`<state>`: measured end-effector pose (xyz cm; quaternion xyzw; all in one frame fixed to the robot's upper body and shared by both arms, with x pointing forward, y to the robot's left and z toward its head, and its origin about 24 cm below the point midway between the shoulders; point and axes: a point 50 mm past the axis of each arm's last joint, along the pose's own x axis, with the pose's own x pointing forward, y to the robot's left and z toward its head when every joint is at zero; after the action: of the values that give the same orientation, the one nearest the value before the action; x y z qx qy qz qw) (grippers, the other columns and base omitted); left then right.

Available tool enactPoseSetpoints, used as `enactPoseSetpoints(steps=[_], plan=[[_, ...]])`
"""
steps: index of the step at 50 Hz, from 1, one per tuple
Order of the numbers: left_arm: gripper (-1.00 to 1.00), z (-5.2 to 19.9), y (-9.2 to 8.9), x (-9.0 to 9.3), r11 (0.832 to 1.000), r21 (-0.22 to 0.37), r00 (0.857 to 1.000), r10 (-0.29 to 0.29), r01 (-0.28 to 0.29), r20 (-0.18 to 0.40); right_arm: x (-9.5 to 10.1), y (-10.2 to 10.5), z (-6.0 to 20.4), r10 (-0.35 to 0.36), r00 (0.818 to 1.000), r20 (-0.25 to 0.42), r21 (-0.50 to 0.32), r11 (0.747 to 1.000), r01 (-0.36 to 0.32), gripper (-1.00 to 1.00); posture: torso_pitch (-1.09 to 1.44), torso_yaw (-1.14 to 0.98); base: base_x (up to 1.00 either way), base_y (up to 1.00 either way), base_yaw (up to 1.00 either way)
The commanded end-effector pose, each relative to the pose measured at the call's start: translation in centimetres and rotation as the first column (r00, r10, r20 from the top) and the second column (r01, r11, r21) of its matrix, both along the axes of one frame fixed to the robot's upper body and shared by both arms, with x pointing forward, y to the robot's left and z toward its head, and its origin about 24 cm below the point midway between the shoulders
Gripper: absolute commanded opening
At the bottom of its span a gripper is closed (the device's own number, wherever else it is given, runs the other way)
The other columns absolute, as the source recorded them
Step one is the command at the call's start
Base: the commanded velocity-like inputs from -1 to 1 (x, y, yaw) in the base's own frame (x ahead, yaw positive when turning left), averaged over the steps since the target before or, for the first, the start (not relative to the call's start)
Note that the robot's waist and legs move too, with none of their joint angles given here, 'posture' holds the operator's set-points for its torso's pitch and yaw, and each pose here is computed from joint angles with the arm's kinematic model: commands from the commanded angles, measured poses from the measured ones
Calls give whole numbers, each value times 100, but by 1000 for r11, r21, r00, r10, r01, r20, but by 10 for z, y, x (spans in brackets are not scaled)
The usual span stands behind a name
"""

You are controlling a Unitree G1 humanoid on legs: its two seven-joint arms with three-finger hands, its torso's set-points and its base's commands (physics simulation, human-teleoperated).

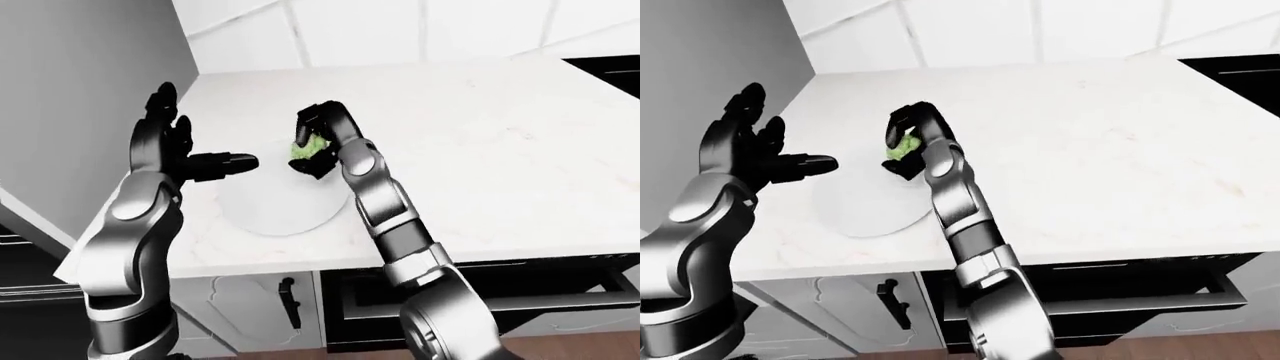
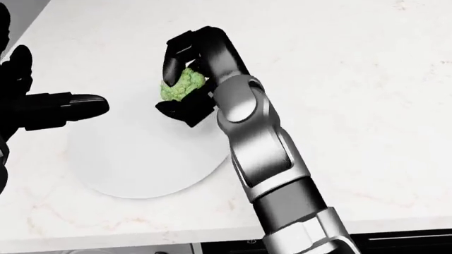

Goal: Place the broccoli on the top rack of the oven.

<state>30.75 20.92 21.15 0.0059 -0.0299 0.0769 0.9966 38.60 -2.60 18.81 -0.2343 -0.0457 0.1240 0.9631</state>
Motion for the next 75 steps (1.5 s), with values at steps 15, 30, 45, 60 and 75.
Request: enactPoseSetpoints(steps=[15,30,45,60,75], plan=[[100,28,-1,-9,1000,26,995,3,-6,102,-27,-19,69,12,999,31,179,984,-17,-95,0,0,0,0,0],[100,39,-6,-6,999,43,994,0,-5,110,-38,-62,91,-99,995,6,245,965,95,-100,0,0,0,0,0],[100,41,-6,-2,999,46,994,0,-5,112,-46,-92,100,-175,984,-10,247,954,173,-100,0,0,0,0,0],[100,40,-6,-1,999,41,994,-2,-3,112,-48,-96,95,-184,983,-14,251,951,181,-100,0,0,-3,0,0],[100,40,-5,-2,999,41,994,1,-6,112,-49,-96,93,-187,982,-20,251,950,186,-100,0,0,-4,0,0]])
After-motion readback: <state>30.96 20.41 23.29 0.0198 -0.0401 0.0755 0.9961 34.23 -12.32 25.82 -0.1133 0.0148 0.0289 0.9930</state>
